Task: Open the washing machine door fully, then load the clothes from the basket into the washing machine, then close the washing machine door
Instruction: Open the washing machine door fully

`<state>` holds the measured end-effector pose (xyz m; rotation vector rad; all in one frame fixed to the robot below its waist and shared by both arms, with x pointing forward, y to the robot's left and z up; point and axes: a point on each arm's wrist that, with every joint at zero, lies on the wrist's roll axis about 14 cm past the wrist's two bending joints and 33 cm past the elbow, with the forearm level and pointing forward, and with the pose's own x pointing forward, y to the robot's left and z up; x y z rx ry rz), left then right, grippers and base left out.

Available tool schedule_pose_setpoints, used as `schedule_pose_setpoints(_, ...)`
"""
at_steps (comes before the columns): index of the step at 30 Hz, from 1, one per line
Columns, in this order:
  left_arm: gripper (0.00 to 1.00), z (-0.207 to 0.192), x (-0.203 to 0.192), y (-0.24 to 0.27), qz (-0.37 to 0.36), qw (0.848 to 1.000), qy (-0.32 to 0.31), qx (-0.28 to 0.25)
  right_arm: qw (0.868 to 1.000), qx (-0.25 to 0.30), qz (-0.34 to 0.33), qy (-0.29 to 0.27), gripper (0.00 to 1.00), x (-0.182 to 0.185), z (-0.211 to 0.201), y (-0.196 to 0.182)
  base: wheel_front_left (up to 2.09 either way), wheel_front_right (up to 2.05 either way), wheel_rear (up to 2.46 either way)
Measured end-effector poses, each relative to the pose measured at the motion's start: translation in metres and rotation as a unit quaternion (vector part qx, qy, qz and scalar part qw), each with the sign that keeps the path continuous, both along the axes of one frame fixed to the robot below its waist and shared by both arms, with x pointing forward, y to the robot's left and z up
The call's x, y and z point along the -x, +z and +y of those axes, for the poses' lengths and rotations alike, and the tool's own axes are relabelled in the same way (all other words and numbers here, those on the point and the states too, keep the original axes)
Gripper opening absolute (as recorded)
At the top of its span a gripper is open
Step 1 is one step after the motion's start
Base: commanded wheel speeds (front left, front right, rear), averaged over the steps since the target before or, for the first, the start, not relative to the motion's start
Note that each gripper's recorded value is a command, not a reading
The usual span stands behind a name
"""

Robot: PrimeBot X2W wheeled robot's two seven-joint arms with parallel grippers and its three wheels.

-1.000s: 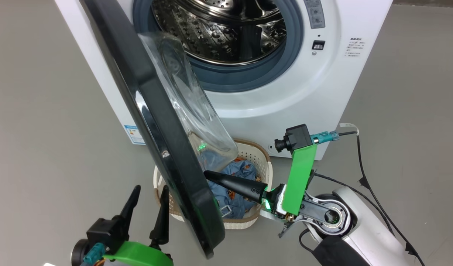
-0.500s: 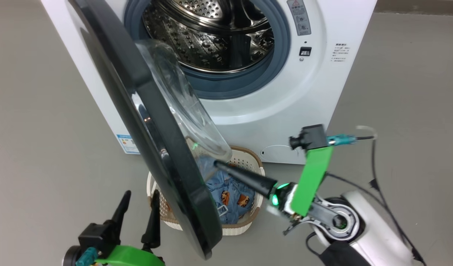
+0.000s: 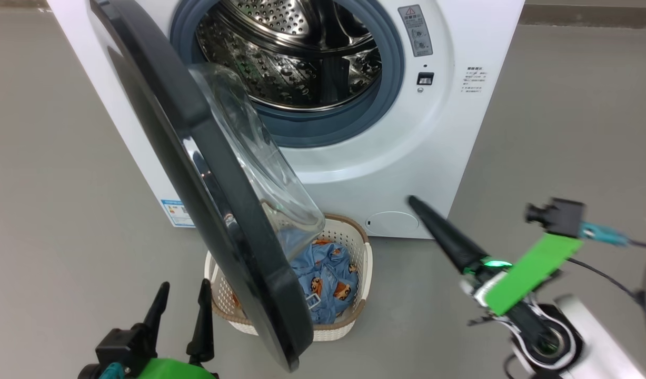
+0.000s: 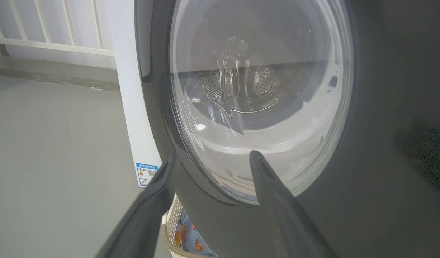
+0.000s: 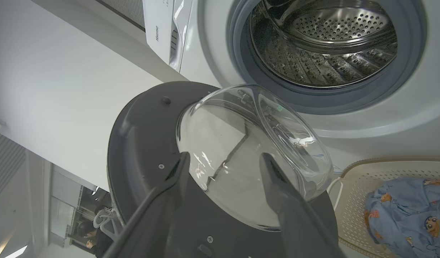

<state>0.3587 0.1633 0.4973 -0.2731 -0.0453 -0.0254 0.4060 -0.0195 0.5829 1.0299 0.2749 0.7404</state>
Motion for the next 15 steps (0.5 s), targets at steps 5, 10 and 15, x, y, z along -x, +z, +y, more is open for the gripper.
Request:
schedule_pose_setpoints(5, 1.00, 0.003, 0.001, 0.000, 0.000, 1.000, 0.005, 0.000, 0.996, 0.029, -0.017, -0.082, 1.00, -0.005, -0.040, -0.016, 0.00, 0.00, 0.00)
schedule_pose_setpoints(10, 1.00, 0.006, -0.001, 0.001, -0.002, 1.000, 0.009, 0.000, 0.987, 0.068, -0.040, -0.142, 1.00, -0.003, -0.074, -0.029, 0.00, 0.00, 0.00)
schedule_pose_setpoints(15, 1.00, 0.005, -0.001, 0.000, -0.001, 1.000, 0.007, -0.003, 0.974, 0.108, -0.064, -0.186, 1.00, -0.002, -0.102, -0.036, 0.00, 0.00, 0.00)
